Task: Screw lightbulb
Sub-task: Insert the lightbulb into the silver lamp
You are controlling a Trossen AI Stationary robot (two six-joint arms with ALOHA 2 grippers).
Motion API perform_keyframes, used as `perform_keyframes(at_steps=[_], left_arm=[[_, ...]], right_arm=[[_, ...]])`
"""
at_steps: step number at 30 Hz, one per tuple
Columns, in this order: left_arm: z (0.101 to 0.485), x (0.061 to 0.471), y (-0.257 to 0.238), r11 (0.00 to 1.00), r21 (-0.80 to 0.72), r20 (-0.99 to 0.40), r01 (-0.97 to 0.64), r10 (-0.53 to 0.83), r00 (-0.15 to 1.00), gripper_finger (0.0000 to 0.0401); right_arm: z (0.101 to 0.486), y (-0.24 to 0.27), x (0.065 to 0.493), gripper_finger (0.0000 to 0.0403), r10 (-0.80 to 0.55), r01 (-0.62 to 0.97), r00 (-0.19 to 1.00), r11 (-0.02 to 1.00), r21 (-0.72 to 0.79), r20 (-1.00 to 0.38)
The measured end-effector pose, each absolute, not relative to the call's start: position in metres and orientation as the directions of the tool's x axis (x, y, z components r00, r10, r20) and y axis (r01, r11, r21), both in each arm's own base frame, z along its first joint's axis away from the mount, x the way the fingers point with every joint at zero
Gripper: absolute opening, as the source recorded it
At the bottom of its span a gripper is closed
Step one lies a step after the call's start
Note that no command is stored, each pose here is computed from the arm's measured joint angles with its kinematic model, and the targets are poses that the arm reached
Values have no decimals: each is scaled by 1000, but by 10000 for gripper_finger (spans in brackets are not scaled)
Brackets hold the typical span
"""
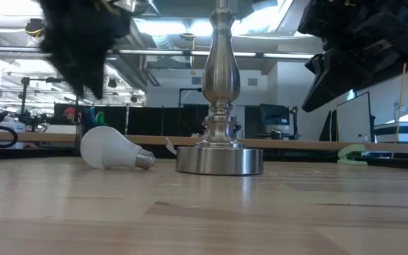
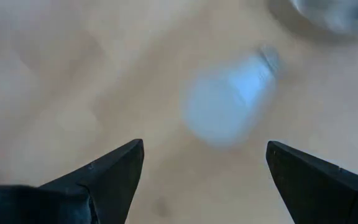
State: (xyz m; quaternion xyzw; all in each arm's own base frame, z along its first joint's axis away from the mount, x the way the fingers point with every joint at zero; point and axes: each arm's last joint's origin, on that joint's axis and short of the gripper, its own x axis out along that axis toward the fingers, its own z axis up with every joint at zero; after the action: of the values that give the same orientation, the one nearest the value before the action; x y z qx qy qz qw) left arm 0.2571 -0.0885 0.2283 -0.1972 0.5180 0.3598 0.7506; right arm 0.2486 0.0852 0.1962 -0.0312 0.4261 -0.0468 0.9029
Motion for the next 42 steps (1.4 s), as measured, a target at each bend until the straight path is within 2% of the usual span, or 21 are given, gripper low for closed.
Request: perform_keyframes(at_steps=[2,4,8,12,14,18,20,22,26,30,32,34,38,40,42], left_arm=[[225,255,-98,609,-15,-952,-793,234,198,327],[216,252,-106,556,-45,-961,-830,203,189,327],[191,245,-110,487,10,-968,-873,224,114,327],[171,245,-104,468,-8,-952,-884,267,150,327],[166,243,-97,465,16,-938,-885,314,148,327],[168,239,-76,397,137,-856,-907,508,93,327],[170,241,-66,365,154,-802,-918,589,99,327],[171,245,-57,348,140,-781,-927,614,113,327],[176,249,-57,429,103,-852,-898,504,143,327],[182,252,-79,491,-70,-919,-869,307,248,327],[178,255,-88,494,-109,-914,-863,290,282,327],[170,257,-89,473,-79,-898,-877,349,269,327],[154,254,-73,366,72,-844,-928,518,139,327],[152,260,-63,343,76,-809,-936,570,143,327],[155,268,-56,362,40,-784,-931,589,196,327]], right_arm=[[196,85,249,10,-103,53,631,995,-90,-769],[196,86,249,10,-98,50,630,995,-86,-770],[196,86,248,10,-93,47,629,996,-82,-772],[196,86,248,10,-92,47,629,996,-81,-772],[196,86,248,10,-92,47,629,996,-81,-772],[196,86,248,10,-91,46,628,996,-80,-773],[196,86,248,10,-91,46,629,996,-79,-772],[196,86,249,10,-90,46,629,996,-79,-772],[196,86,248,10,-78,38,626,997,-70,-776],[196,86,248,10,-72,34,621,997,-66,-780],[196,86,248,10,-72,34,621,997,-65,-780],[196,86,248,10,-73,33,622,997,-67,-780],[196,86,248,10,-72,33,624,997,-66,-778],[196,86,249,10,-69,33,630,997,-63,-774],[196,86,249,10,-69,33,630,998,-62,-773]])
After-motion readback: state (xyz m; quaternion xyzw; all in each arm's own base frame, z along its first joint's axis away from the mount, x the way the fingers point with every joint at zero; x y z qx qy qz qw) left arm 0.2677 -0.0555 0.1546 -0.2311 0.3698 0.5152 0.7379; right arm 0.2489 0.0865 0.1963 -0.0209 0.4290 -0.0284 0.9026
